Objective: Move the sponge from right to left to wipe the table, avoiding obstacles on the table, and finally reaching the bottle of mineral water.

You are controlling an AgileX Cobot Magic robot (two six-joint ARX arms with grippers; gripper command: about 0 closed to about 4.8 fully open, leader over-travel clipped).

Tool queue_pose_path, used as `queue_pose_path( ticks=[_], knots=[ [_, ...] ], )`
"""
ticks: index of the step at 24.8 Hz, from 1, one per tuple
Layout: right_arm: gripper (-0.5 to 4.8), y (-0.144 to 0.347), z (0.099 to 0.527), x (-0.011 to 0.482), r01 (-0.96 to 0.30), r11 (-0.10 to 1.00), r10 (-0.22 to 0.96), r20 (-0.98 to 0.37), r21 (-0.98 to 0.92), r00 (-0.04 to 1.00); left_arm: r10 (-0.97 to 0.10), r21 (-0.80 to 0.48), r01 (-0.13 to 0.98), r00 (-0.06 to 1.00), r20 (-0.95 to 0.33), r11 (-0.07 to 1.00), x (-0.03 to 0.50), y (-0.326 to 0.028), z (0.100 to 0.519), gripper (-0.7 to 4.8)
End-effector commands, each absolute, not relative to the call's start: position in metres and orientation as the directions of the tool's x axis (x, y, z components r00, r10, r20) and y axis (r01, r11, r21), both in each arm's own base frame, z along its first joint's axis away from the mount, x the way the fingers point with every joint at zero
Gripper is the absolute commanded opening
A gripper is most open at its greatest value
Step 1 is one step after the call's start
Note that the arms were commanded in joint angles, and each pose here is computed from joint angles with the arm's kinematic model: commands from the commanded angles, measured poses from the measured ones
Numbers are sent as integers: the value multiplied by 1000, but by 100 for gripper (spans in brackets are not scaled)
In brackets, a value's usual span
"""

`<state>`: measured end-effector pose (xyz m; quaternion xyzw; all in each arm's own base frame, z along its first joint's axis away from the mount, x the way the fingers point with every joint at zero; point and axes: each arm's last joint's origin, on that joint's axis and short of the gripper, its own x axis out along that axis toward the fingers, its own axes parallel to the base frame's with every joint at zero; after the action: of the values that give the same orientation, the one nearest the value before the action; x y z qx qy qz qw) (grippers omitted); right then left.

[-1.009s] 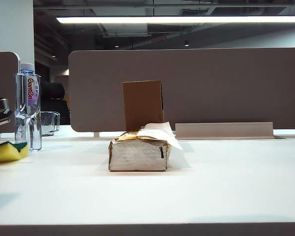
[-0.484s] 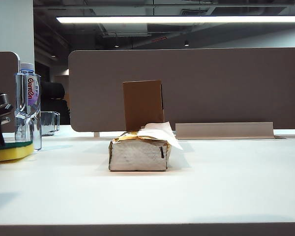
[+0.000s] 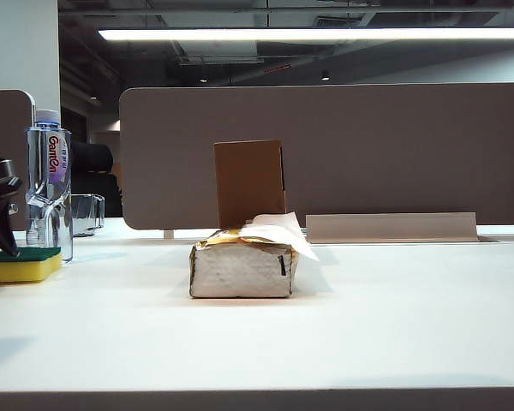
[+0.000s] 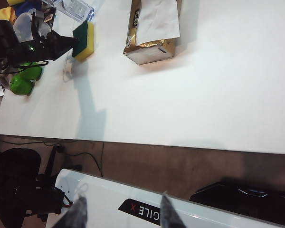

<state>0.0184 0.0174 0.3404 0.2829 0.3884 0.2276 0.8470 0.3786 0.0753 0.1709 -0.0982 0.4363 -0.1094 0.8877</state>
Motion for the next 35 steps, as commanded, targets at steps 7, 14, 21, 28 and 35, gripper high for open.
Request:
queue_pose_path(
  ticks=[7, 14, 21, 28, 35],
  knots=[
    [198, 18, 342, 18, -180, 732, 612, -517, 657, 599, -281, -257, 133, 640, -715, 957, 381, 76, 210, 251],
    [198, 18, 342, 18, -190, 736, 611, -517, 650, 599, -262, -204, 169, 725, -637, 964, 359, 70, 264, 251],
    [198, 18, 343, 19, -215, 740, 615, -511, 637, 600, -286, -177, 226, 800, -528, 958, 313, 58, 330, 251],
    [198, 17, 344, 20, -250, 772, 591, -516, 584, 621, -306, -122, 282, 901, -307, 952, 241, 38, 403, 251],
    [198, 14, 354, 29, -305, 838, 512, -456, 453, 728, -389, -79, 381, 904, -175, 921, 181, 10, 437, 251]
  ],
)
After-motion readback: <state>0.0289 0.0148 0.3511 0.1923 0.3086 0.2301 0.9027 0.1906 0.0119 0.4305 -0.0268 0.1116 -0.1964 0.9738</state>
